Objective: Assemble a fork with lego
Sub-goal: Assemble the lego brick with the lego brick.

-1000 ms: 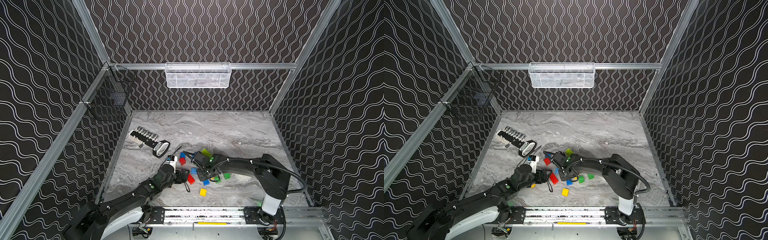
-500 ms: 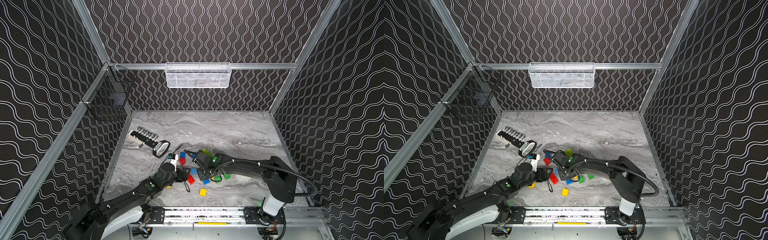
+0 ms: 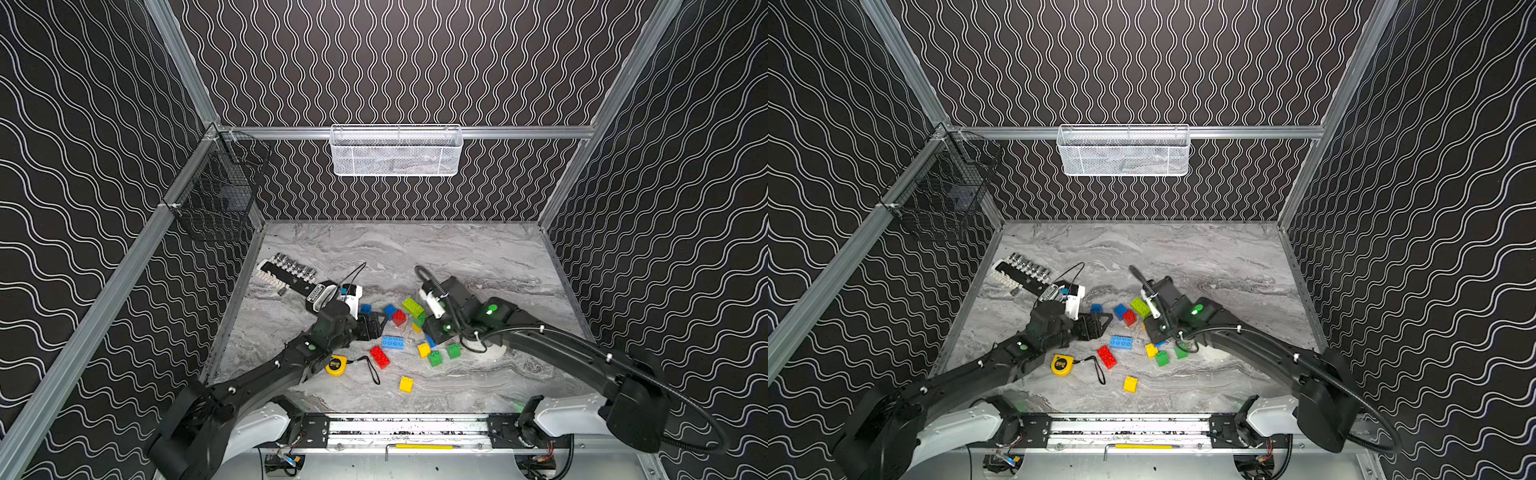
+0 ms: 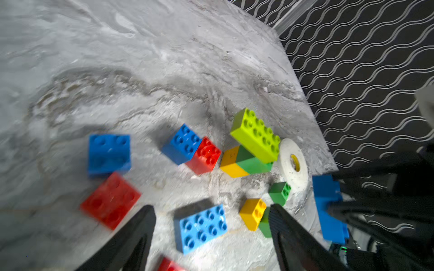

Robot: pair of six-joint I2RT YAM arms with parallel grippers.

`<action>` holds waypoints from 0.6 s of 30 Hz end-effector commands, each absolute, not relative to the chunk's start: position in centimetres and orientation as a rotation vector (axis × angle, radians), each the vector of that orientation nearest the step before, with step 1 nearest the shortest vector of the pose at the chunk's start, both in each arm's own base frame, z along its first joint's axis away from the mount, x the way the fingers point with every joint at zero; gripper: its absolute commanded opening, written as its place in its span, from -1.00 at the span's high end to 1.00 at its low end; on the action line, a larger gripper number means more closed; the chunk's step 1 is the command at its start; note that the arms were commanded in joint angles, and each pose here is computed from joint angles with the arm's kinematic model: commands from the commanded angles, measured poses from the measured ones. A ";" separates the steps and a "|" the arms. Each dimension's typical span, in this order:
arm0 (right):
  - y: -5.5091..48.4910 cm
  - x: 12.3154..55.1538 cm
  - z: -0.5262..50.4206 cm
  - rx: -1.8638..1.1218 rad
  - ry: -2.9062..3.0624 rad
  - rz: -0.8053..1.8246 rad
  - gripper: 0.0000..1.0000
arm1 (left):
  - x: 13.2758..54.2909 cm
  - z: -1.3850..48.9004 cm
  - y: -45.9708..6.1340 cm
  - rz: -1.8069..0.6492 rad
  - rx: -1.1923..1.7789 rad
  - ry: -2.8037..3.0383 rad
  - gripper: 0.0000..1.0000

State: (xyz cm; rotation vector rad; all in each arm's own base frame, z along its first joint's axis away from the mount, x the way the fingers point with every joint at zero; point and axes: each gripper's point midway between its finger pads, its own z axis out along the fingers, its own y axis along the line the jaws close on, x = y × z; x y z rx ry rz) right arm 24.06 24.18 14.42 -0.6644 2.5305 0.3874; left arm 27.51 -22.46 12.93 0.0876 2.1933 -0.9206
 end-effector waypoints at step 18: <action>24.5 27.8 13.0 -1.060 2.597 0.116 0.67 | 34.4 15.0 -28.3 -1.369 0.250 2.154 -0.45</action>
